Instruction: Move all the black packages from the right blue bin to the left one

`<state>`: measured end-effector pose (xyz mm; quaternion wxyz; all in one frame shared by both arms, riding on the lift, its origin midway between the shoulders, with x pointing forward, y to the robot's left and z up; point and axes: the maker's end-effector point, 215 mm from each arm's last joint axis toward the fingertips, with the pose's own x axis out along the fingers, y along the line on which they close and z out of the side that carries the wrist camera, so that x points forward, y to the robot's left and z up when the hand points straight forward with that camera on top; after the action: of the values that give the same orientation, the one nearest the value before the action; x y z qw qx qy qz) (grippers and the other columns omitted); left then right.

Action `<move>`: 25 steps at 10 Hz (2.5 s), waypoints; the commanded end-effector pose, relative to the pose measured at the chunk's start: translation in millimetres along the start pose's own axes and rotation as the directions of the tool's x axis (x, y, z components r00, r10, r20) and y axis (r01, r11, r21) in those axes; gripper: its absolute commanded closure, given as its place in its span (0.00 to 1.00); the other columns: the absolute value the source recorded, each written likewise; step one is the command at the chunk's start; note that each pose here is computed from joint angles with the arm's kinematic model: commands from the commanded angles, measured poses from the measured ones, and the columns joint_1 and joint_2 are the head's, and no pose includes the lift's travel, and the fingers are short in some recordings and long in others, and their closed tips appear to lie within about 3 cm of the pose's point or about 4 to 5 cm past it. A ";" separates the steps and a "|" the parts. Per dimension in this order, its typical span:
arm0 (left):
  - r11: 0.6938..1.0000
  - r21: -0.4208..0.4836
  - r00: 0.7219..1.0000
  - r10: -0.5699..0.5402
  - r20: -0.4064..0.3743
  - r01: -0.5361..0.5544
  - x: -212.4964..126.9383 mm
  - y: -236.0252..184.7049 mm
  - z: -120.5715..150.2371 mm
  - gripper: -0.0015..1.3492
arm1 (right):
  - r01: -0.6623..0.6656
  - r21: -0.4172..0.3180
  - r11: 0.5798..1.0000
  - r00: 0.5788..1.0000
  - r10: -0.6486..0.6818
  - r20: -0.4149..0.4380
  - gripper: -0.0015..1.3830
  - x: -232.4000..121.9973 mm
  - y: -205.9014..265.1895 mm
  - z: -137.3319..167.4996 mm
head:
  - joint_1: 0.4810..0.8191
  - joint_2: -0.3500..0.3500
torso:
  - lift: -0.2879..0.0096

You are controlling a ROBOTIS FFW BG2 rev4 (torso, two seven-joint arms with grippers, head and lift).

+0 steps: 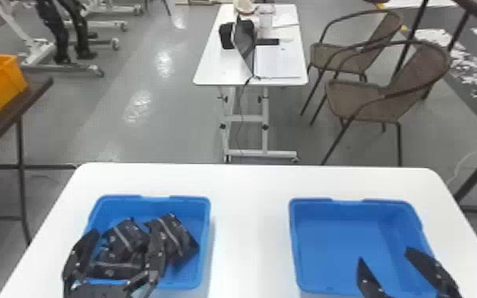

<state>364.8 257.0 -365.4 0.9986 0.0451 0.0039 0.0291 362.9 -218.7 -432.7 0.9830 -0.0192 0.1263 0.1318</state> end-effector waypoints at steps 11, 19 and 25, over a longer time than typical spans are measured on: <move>1.000 -0.006 1.000 0.004 0.003 -0.004 -1.0 0.5 0.5 0.09 | 0.001 -0.015 1.000 1.000 -0.001 0.008 0.15 0.2 0.2 4.0 | 0.63 0.59 | 0.83; 1.000 -0.009 1.000 0.001 0.008 -0.001 0.6 -1.7 1.2 0.09 | 0.000 -0.021 1.000 1.000 0.000 0.009 0.15 1.4 0.7 5.0 | 0.63 0.59 | 0.83; 1.000 -0.013 1.000 0.000 0.006 0.000 1.6 -2.0 0.5 0.09 | -0.001 -0.023 1.000 1.000 0.001 0.011 0.15 2.5 1.1 6.3 | 0.63 0.59 | 0.83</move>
<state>366.5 254.9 -364.9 0.9989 0.0383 0.0006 0.0287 366.1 -216.7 -427.6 0.9832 -0.0304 0.1198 0.1346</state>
